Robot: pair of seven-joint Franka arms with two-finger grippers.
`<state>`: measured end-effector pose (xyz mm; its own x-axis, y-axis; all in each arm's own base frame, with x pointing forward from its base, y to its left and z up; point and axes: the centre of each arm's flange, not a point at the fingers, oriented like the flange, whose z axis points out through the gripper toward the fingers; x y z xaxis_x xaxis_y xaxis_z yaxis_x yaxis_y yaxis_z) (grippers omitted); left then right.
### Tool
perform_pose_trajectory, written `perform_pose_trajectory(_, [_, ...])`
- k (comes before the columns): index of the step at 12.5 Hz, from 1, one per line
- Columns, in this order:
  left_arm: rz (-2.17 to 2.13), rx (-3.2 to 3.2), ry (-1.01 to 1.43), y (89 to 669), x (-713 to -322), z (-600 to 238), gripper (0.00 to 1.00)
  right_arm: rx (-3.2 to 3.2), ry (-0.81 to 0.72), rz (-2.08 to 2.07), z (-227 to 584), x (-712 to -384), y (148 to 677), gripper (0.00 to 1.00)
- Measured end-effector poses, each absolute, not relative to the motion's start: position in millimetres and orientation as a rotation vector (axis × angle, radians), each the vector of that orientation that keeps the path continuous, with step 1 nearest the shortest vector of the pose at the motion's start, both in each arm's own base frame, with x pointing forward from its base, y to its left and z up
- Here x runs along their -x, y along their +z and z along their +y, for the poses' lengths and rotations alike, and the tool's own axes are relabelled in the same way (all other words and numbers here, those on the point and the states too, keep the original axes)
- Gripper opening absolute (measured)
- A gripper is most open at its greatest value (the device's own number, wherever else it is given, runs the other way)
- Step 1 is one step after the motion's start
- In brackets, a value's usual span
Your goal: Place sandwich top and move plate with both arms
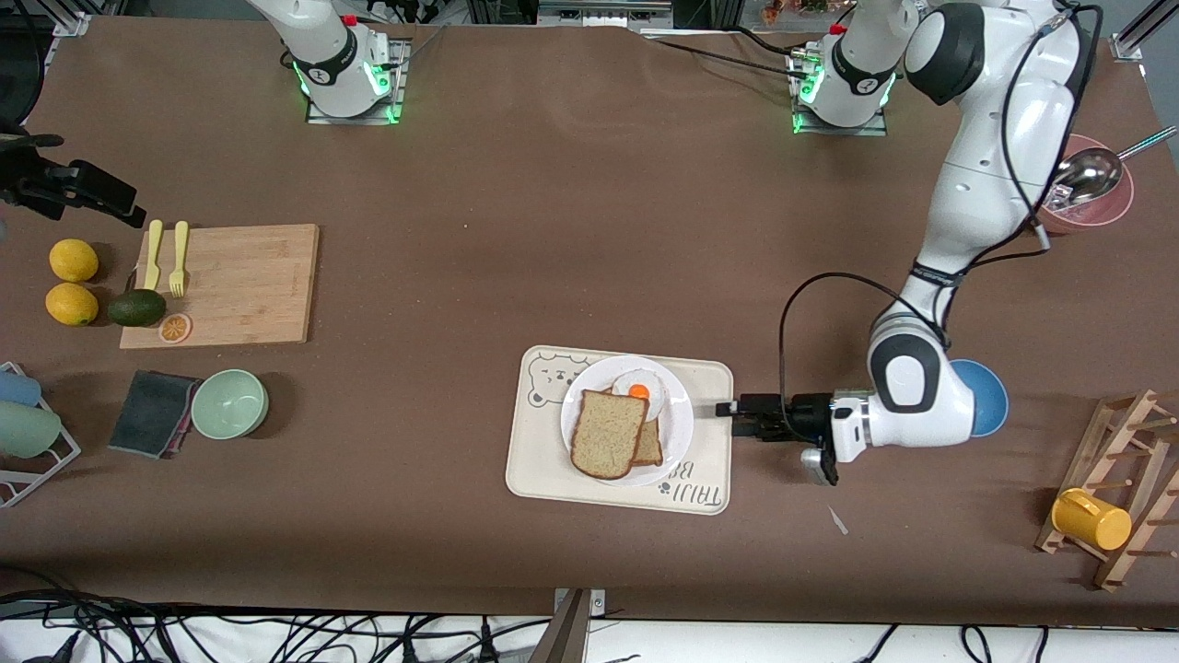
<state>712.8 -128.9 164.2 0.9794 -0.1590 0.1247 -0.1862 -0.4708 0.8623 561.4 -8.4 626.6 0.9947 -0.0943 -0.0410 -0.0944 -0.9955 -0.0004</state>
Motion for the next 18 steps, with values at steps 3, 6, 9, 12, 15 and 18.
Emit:
perform_pose_trajectory(3, [-0.302,-2.197,-0.075,239.1,-715.7,-109.7,1.00,3.135,0.069,0.149,-8.5,-562.2,625.0,1.00])
perform_pose_trajectory(6, [-0.333,-2.415,-0.155,326.0,-709.3,-89.6,1.00,3.135,0.072,0.149,-8.6,-562.8,623.8,1.00])
perform_pose_trajectory(9, [-0.270,-2.624,-0.250,410.3,-686.9,-84.4,1.00,3.135,0.073,0.150,-8.8,-563.0,623.5,1.00])
perform_pose_trajectory(12, [-0.275,-2.919,-0.245,487.7,-657.0,-98.4,1.00,3.135,0.074,0.150,-8.9,-563.2,623.2,1.00])
perform_pose_trajectory(15, [-0.196,-3.098,-0.139,553.8,-614.5,-131.9,1.00,3.135,0.074,0.150,-9.0,-563.4,622.9,1.00])
perform_pose_trajectory(18, [-0.040,-3.126,-0.058,578.4,-576.0,-81.7,1.00,3.135,0.075,0.150,-9.0,-563.5,622.7,1.00])
